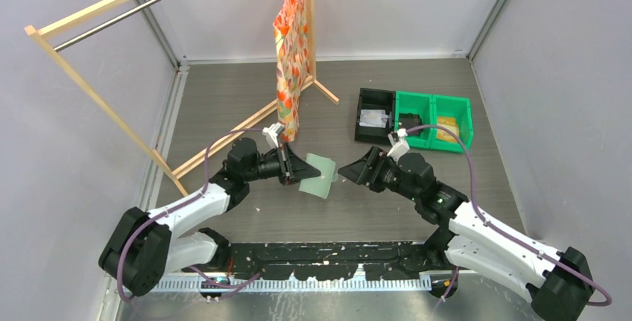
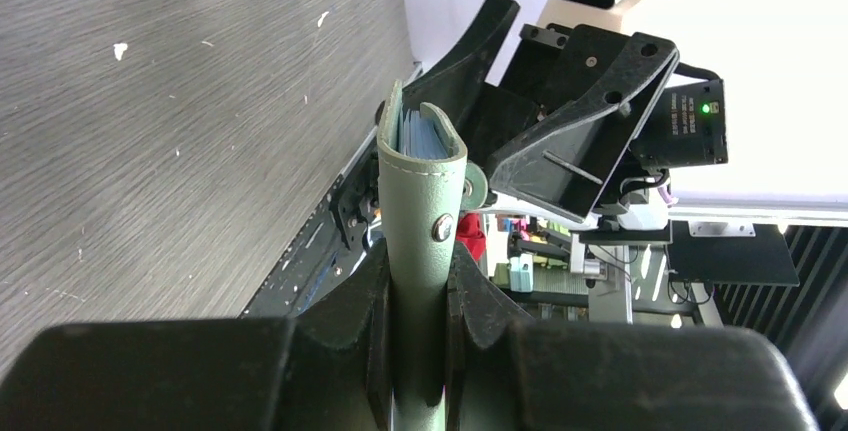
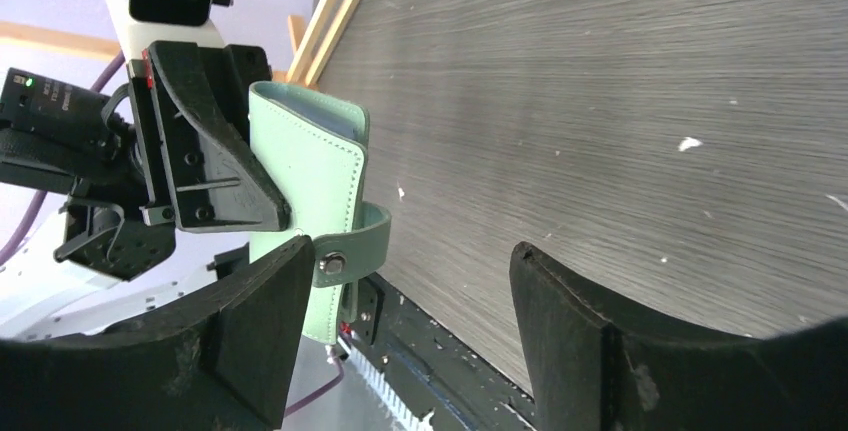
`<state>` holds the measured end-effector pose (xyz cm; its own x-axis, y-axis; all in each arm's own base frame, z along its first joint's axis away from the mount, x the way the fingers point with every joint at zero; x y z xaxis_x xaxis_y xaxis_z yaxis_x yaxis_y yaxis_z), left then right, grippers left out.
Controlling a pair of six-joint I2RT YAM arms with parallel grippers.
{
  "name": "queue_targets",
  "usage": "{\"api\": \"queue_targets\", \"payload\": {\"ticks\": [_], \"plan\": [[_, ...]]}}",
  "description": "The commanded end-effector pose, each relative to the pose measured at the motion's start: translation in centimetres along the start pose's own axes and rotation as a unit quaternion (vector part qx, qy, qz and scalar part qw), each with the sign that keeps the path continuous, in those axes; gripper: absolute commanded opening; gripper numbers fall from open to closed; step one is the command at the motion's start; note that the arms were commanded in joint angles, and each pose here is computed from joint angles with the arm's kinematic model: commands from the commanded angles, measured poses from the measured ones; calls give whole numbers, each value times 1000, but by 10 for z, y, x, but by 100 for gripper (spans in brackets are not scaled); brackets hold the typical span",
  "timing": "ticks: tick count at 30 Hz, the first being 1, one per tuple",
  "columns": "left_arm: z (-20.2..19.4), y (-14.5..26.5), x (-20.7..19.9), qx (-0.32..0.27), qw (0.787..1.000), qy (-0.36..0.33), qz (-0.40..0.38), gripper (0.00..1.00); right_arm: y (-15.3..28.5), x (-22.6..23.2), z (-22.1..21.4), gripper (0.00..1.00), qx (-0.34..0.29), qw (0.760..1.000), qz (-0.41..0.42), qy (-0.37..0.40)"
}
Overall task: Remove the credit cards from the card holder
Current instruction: Open the card holder at the center of the board.
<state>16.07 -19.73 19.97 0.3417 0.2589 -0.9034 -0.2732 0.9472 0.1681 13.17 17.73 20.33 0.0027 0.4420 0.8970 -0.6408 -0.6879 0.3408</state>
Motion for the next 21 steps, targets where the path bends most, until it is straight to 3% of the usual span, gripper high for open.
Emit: {"api": "queue_targets", "payload": {"ticks": [1,15,21], "plan": [[11,5,-25,-20,997,-49,-54,1,-4,34,3,77,29,996,81,-1],[9,5,-22,-16,998,-47,-43,0,-11,57,4,77,44,994,98,29],[11,3,-22,-16,998,-48,-43,1,-17,59,-5,78,45,995,30,86]]}}
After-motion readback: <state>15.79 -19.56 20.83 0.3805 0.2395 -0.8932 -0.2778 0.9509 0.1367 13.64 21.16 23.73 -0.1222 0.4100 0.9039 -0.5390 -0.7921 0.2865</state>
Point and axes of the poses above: each gripper's point midway between its finger pads, its own y axis back along the fingers, its own x axis along the line the jaws close on, z = x × y, the point moved 9 cm from there along y, back along the fingers, and after that the axes turned 12 degrees about -y, right-handed, at the moved point
